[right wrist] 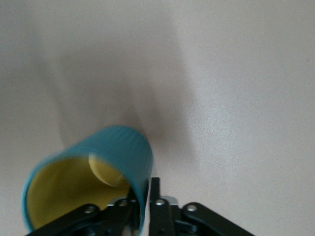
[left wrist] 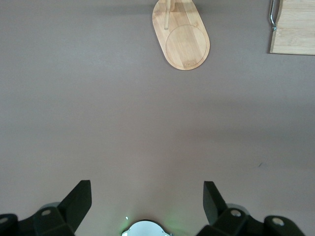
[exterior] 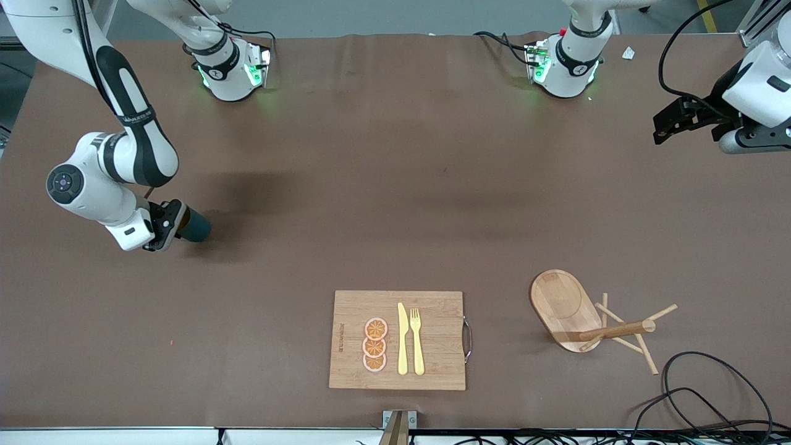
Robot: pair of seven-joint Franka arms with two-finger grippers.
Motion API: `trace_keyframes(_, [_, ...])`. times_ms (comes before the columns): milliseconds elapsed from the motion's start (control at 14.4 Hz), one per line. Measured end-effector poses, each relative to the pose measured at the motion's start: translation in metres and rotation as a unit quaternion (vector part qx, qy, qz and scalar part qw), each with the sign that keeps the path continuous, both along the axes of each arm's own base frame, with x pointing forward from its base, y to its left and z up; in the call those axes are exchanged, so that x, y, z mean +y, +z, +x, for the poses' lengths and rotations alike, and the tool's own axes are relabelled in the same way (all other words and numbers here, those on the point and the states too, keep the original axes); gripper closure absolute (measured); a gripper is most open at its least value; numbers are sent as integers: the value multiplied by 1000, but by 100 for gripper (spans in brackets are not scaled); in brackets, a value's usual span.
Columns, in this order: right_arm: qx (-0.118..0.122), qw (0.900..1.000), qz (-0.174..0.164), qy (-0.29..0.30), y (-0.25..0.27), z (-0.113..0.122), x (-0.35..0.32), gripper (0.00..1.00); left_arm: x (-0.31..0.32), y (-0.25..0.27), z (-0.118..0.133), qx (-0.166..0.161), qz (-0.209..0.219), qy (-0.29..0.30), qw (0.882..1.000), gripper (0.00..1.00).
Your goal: Transfer cup from left to right arm and place
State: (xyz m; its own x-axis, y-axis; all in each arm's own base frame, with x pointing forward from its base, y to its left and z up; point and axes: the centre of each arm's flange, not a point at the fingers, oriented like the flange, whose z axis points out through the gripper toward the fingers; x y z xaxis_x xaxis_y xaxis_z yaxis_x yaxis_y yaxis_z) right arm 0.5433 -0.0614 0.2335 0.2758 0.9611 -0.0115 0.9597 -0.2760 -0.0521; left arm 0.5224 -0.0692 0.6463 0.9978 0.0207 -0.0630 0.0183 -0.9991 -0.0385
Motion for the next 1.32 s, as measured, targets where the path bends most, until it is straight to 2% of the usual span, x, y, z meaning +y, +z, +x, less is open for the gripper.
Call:
trace_keyframes(139, [10,1000,1,-1,1,0,0,58,1,1,0,-1,0,1,1000,0])
trace_keyframes(416, [46,999,7,-2,21,7,0,16,1,3,0,-4,-1,1,1000,0])
trace_keyframes(555, [60,998,10,-3,41,13,0,0,1,4,0,-5,-1,1,1000,0])
trace_keyframes(763, [86,994,5,-73,87,23,1,0,1,4,1,-5,-1,1,1000,0])
trace_keyframes(902, [96,985,-6,-144,125,31,8,0,1,4,1,-5,-1,1,1000,0])
trace_keyframes(1110, [98,962,-23,-252,184,40,17,0,2,4,1,-5,-1,2,1000,0])
trace_keyframes(1319, [77,942,-28,-325,221,44,10,0,2,4,1,-5,-1,2,1000,0])
